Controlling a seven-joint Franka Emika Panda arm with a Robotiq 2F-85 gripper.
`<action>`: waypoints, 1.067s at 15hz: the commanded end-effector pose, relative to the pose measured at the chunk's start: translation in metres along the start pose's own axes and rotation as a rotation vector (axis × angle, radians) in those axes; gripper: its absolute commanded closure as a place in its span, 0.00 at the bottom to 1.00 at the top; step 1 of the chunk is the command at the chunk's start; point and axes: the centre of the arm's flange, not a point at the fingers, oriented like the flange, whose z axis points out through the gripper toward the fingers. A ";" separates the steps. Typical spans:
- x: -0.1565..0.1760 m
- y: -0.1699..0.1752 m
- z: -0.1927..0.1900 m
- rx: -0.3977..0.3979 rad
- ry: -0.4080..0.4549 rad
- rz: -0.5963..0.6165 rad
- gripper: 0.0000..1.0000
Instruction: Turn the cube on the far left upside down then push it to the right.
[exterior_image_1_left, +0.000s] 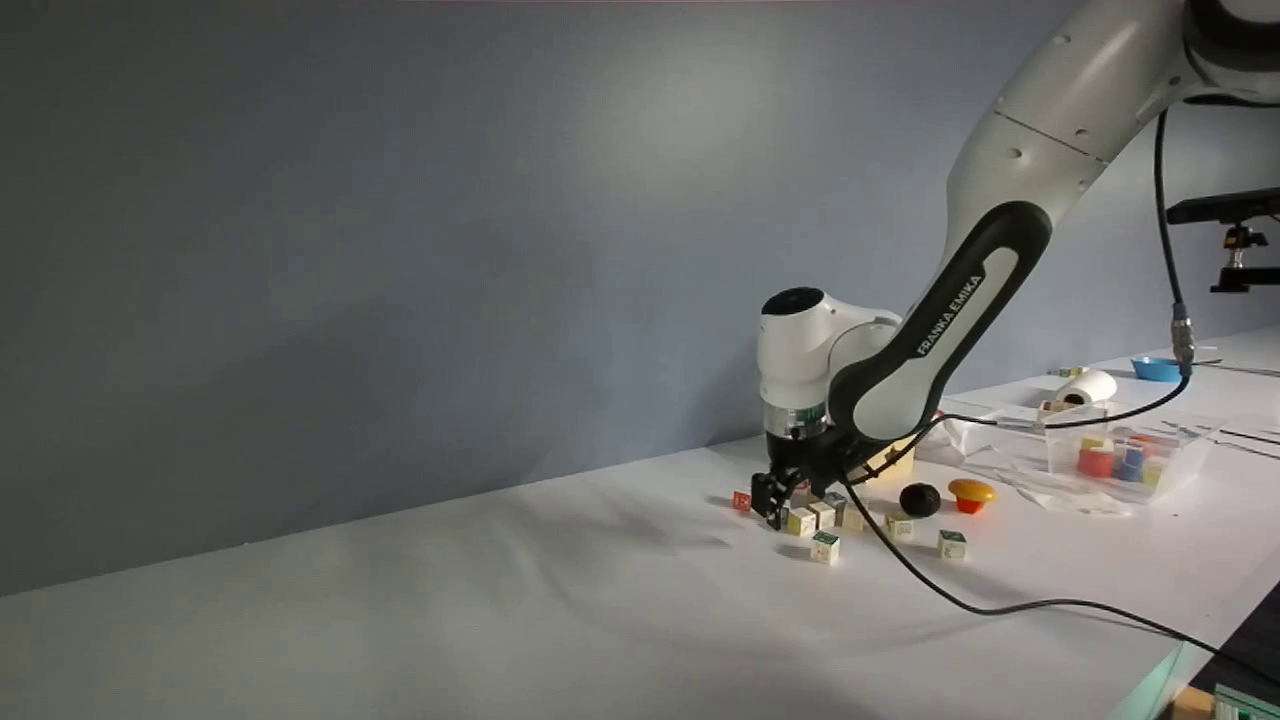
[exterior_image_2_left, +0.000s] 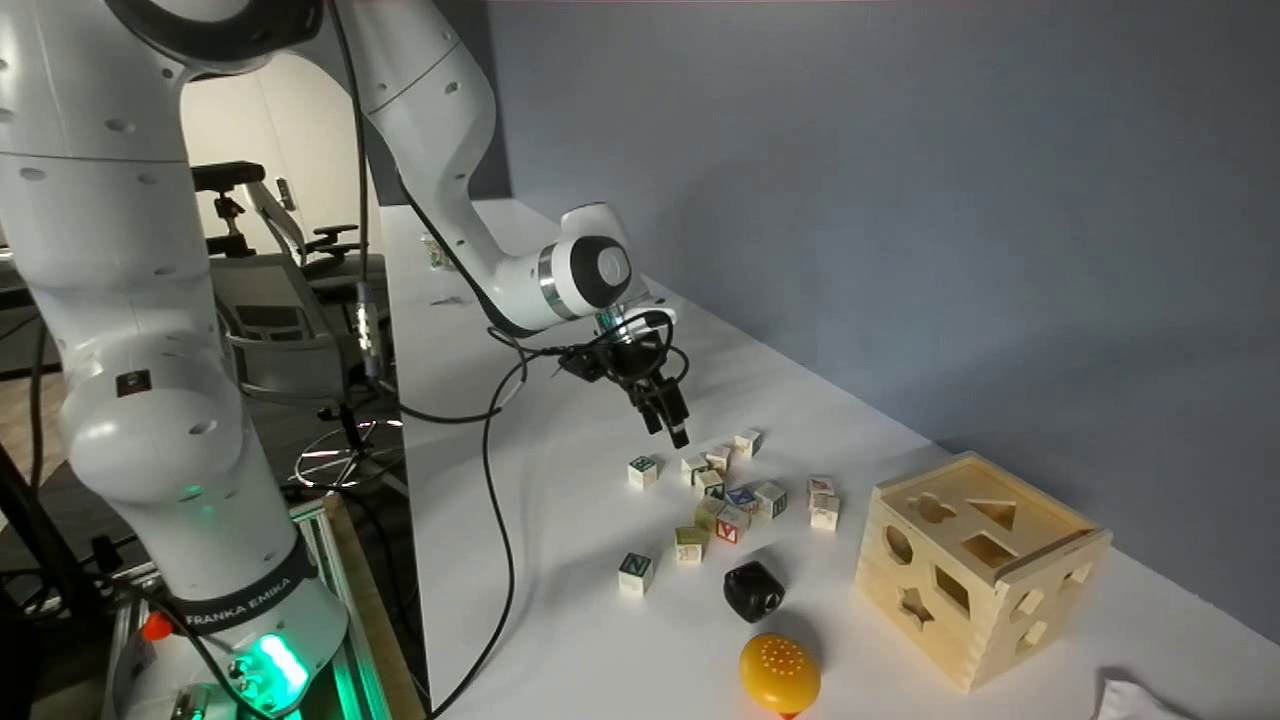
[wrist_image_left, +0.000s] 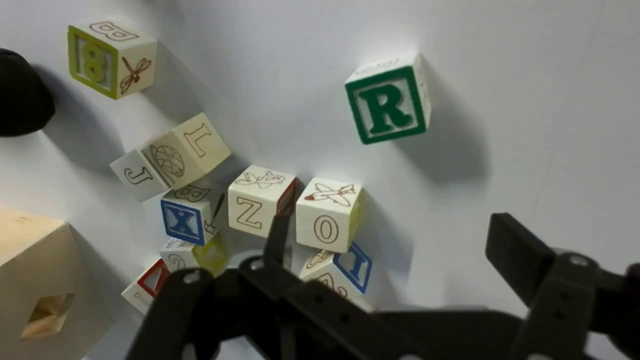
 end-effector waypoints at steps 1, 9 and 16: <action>0.000 0.000 0.000 0.000 0.000 0.000 0.00; 0.032 -0.018 0.015 -0.201 -0.093 0.008 0.00; 0.050 -0.035 0.037 -0.234 -0.097 0.000 0.00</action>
